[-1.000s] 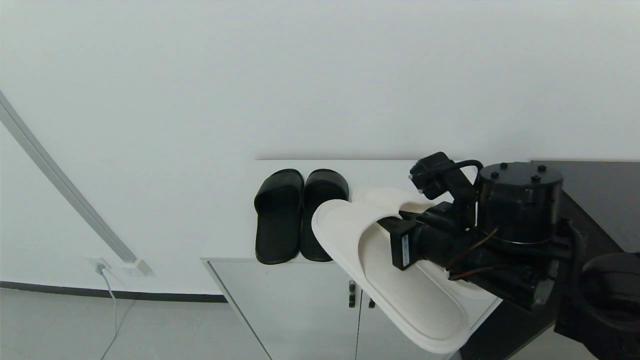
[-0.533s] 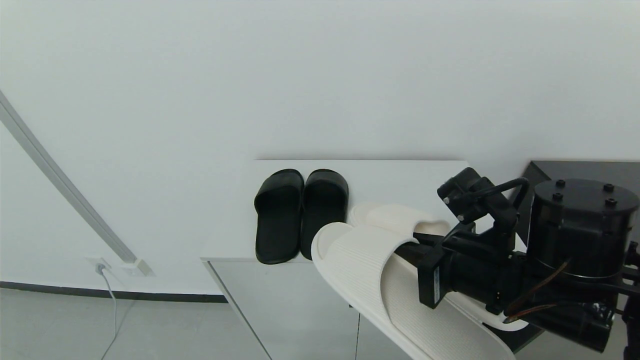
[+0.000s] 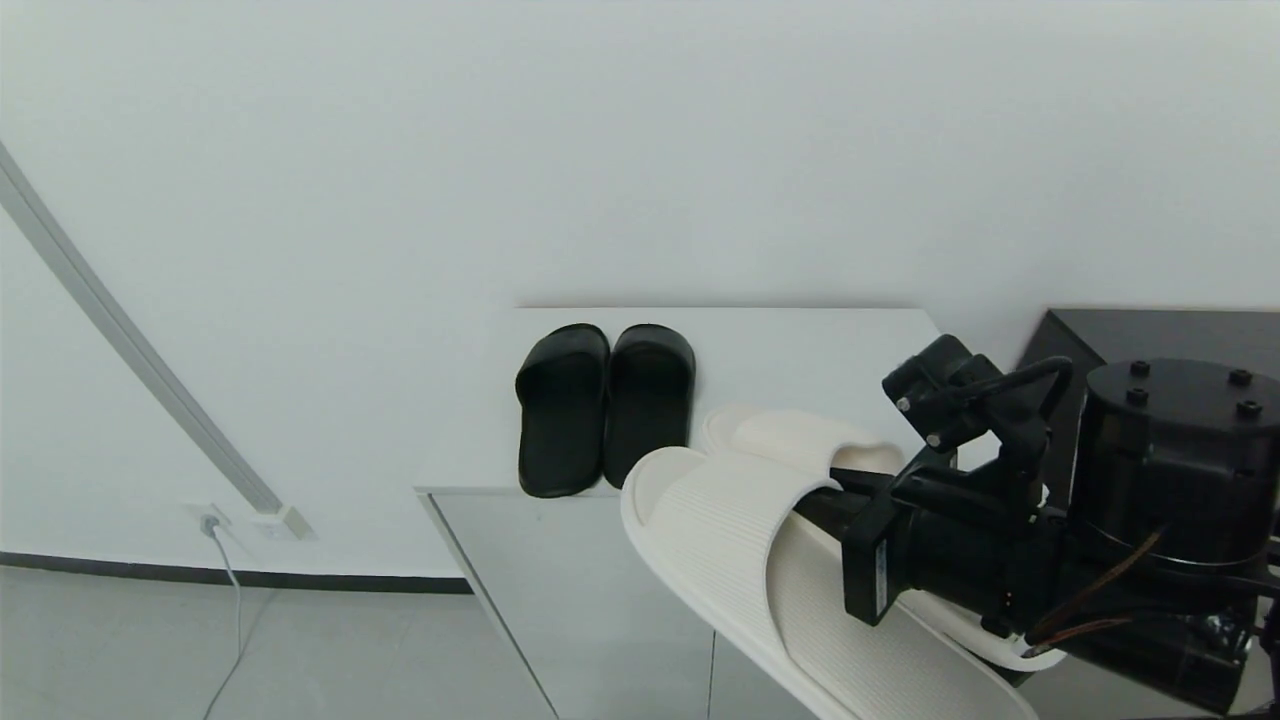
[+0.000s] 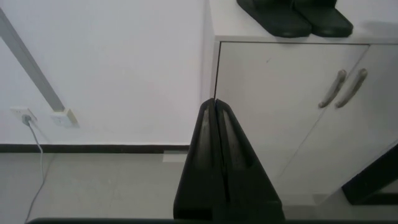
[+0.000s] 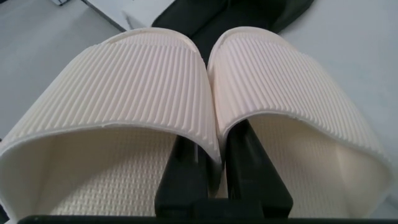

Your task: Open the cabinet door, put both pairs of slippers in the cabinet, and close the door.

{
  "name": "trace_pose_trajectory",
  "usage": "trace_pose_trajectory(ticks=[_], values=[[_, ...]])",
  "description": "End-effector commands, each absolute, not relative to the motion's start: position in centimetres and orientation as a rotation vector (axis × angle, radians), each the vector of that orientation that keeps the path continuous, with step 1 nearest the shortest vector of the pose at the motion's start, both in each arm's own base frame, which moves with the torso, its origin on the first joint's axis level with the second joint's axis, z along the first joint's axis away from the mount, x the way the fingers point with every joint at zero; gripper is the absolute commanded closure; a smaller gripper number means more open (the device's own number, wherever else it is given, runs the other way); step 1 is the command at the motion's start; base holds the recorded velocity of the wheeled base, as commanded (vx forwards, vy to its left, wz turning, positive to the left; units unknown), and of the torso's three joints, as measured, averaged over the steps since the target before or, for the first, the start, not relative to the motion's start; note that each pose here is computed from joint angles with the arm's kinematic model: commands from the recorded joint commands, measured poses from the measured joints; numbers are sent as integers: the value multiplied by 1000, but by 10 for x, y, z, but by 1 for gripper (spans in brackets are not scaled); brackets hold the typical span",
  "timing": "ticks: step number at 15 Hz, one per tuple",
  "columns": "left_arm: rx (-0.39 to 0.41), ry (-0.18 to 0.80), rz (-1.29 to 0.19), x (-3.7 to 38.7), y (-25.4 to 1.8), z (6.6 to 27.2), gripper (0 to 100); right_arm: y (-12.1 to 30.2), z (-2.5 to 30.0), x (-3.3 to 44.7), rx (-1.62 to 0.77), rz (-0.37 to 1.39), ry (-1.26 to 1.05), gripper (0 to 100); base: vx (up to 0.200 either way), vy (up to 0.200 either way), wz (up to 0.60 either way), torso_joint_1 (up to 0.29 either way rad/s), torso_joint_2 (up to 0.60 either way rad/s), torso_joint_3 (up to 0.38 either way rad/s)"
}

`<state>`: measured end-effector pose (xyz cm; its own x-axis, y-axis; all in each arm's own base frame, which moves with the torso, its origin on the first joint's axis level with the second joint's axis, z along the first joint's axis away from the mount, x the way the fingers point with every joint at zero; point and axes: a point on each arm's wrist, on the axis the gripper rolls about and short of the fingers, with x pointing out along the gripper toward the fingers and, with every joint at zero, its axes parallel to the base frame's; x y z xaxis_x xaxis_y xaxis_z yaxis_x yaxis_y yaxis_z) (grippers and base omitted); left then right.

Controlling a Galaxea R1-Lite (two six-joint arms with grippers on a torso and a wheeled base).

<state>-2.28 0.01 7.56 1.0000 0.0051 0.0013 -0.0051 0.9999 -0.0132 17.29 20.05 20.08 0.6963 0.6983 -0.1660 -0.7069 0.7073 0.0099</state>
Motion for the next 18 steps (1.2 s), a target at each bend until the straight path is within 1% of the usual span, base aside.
trace_pose_trajectory(ticks=[1,6,12,18], values=[[-14,-2,6,-23,0,76,100,201,200,173,-58,782,165,100,-200,0,0,-7,-7,2],[-14,-2,6,-23,0,76,100,200,197,173,-63,778,172,100,-200,0,0,0,0,2],[-14,-2,8,-23,0,76,100,199,194,174,-67,775,181,100,0,0,0,0,0,0],[-14,0,8,-23,0,76,100,198,181,172,-90,776,224,100,0,0,0,0,0,0]])
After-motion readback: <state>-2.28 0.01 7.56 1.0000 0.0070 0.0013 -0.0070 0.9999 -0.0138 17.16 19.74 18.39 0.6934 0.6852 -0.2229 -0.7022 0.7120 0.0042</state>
